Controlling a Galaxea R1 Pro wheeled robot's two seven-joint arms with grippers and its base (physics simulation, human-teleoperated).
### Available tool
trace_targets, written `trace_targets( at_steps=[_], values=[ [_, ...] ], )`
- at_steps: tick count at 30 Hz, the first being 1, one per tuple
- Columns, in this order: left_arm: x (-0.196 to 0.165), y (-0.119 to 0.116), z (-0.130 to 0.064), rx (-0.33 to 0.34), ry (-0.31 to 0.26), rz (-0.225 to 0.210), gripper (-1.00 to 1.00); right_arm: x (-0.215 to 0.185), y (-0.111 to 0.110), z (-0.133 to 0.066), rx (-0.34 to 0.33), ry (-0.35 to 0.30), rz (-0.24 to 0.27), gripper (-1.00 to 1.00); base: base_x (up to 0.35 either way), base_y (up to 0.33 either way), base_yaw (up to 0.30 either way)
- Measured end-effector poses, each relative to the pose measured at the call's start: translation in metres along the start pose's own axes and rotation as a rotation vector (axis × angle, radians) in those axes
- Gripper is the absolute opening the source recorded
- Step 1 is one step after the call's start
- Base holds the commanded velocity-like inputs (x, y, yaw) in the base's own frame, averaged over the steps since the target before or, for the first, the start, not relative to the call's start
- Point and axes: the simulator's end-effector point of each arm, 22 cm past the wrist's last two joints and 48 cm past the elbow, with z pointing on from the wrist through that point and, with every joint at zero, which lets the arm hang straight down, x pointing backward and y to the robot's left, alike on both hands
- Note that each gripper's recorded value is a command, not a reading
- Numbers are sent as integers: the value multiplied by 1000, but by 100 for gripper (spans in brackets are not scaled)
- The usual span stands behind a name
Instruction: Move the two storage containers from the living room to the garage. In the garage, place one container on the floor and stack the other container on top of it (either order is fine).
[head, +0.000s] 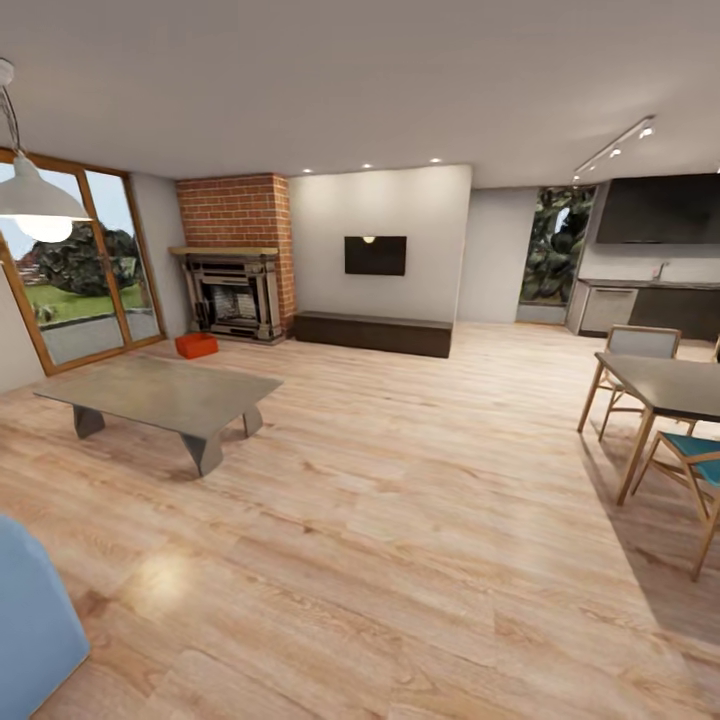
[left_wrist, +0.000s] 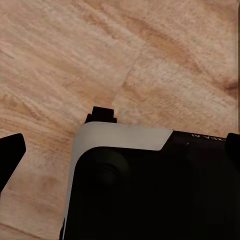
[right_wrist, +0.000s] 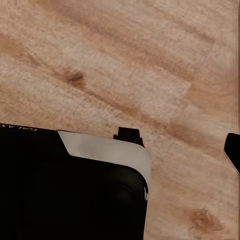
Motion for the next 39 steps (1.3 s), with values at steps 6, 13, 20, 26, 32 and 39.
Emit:
trace_targets(
  at_steps=[6,13,20,26,32,39],
  values=[
    [0,0,0,0,0,0,100,0,-1,0,1,1,0,100,321,0,0],
    [0,0,0,0,0,0,100,0,-1,0,1,0,0,100,321,0,0],
    [0,0,0,0,0,0,100,0,-1,0,1,0,0,100,321,0,0],
    [0,0,0,0,0,0,100,0,-1,0,1,0,0,100,321,0,0],
    [0,0,0,0,0,0,100,0,0,0,0,0,0,100,321,0,0],
    [0,0,0,0,0,0,100,0,0,0,-1,0,0,100,321,0,0]
  ],
)
